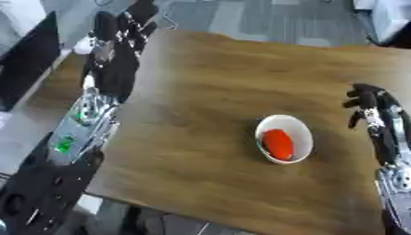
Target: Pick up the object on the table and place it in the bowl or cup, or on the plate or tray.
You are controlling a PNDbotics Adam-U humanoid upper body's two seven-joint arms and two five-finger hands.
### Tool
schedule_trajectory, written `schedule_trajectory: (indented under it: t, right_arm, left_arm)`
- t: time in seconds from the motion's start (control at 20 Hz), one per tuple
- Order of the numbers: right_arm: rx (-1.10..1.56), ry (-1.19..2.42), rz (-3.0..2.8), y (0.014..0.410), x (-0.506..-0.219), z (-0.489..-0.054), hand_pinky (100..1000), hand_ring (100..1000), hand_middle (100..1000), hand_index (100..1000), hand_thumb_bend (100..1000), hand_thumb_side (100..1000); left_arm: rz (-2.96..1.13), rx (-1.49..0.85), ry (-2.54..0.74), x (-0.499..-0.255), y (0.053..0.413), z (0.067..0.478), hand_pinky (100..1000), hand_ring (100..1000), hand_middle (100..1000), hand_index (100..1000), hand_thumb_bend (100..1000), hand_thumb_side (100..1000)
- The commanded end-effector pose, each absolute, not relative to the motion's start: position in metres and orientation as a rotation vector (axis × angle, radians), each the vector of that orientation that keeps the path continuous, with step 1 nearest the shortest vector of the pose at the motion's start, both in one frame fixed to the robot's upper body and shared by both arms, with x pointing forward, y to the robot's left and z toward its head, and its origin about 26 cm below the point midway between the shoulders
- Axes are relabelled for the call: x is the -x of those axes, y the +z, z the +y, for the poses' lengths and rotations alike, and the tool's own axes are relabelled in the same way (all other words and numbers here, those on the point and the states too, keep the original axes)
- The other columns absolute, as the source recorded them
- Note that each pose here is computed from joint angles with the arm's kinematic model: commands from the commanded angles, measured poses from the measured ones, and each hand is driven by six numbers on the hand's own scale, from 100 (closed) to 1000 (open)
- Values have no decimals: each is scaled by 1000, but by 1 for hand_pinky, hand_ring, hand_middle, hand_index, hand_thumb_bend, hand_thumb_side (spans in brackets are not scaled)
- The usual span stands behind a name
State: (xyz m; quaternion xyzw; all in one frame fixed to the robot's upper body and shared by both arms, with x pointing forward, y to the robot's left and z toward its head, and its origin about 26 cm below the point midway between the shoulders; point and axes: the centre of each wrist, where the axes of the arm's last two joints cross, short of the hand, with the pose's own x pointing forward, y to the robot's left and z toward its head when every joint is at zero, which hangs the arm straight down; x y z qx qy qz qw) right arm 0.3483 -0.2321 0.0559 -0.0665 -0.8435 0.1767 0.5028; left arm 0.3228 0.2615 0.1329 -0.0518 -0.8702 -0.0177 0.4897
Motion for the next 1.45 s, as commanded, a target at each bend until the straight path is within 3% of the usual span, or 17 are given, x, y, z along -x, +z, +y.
schedule_trajectory:
  t: [0.05, 0.7, 1.35, 1.4, 1.45]
  right_arm:
    - [156, 417, -2078, 66, -347, -229, 288, 569, 621, 767, 536, 830]
    - [100, 397, -2117, 71, -349, -212, 280, 560, 622, 768, 536, 829]
    - [33, 412, -2147, 74, -350, -198, 272, 540, 619, 766, 525, 796]
    - [34, 419, -2148, 74, -350, -197, 272, 540, 620, 766, 493, 823]
    - [35, 425, -2148, 75, -351, -196, 270, 538, 618, 765, 523, 789]
  left_arm:
    - [-2113, 123, 6, -320, 126, 262, 1000, 1000, 925, 754, 809, 883]
    - [-2039, 89, 36, -302, 71, 246, 1000, 1000, 930, 749, 785, 895]
    - [-2111, 113, 42, -310, 74, 227, 1000, 1000, 917, 736, 779, 908]
    - [-2112, 115, 43, -310, 74, 227, 1000, 1000, 915, 736, 779, 908]
    - [-2111, 117, 44, -310, 74, 227, 1000, 1000, 914, 733, 778, 908]
